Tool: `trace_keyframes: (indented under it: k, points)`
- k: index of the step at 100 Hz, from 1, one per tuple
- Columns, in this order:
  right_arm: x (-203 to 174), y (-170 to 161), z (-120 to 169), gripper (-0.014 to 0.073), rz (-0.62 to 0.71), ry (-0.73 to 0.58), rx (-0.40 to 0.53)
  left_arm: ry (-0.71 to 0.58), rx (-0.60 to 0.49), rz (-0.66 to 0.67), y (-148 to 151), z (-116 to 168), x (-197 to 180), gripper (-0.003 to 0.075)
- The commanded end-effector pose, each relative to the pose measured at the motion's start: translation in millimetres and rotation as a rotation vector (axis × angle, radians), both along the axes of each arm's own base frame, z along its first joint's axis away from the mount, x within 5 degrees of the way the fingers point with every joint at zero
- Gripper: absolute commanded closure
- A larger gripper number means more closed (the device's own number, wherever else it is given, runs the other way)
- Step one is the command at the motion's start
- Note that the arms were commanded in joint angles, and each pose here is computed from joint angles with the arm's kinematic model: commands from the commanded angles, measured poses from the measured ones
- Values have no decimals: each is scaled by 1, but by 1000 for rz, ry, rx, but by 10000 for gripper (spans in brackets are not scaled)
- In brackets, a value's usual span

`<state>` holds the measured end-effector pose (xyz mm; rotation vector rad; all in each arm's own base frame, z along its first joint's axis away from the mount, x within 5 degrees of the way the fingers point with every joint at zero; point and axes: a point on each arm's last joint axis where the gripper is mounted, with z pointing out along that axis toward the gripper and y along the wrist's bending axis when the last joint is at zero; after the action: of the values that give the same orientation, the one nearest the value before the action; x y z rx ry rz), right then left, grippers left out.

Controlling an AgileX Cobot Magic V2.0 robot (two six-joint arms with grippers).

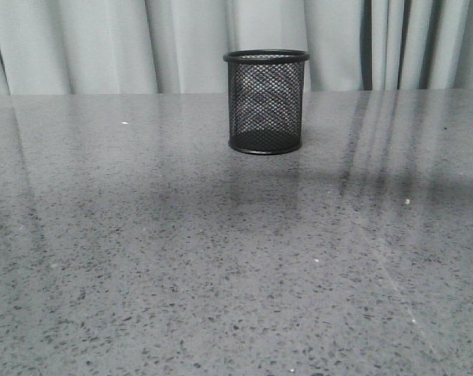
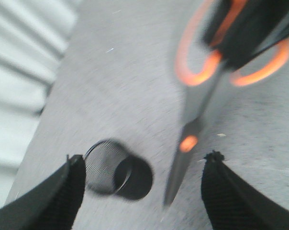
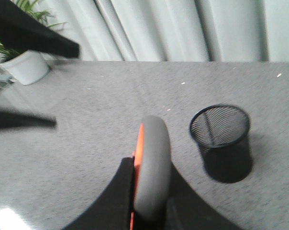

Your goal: Put scissors into bucket

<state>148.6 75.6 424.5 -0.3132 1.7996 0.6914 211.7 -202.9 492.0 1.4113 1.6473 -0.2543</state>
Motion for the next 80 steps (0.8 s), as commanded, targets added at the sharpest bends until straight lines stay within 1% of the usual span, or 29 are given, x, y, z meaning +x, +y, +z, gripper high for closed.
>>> trace_keyframes:
  k: [1, 12, 22, 32, 43, 60, 80]
  points:
    - [8, -3, 26, 648, -51, -118, -33, -44, -153, 160, 42, 32, -2, 261]
    - [25, -2, 35, 648, -61, -138, -139, -49, -183, 300, 78, 41, 2, 262]
    - [44, 1, 44, 648, -66, -146, -231, -78, -192, 416, 110, 48, 1, 262]
    - [72, 6, 46, 648, -58, -115, -320, -87, -203, 519, 134, 53, -1, 262]
    - [100, 13, 50, 648, -43, -86, -374, -88, -231, 624, 154, 57, -6, 262]
    - [147, 26, 44, 648, -12, -18, -445, -100, -231, 700, 171, 59, -9, 262]
    - [187, 39, 33, 648, 56, 88, -500, -99, -233, 702, 171, 59, -9, 262]
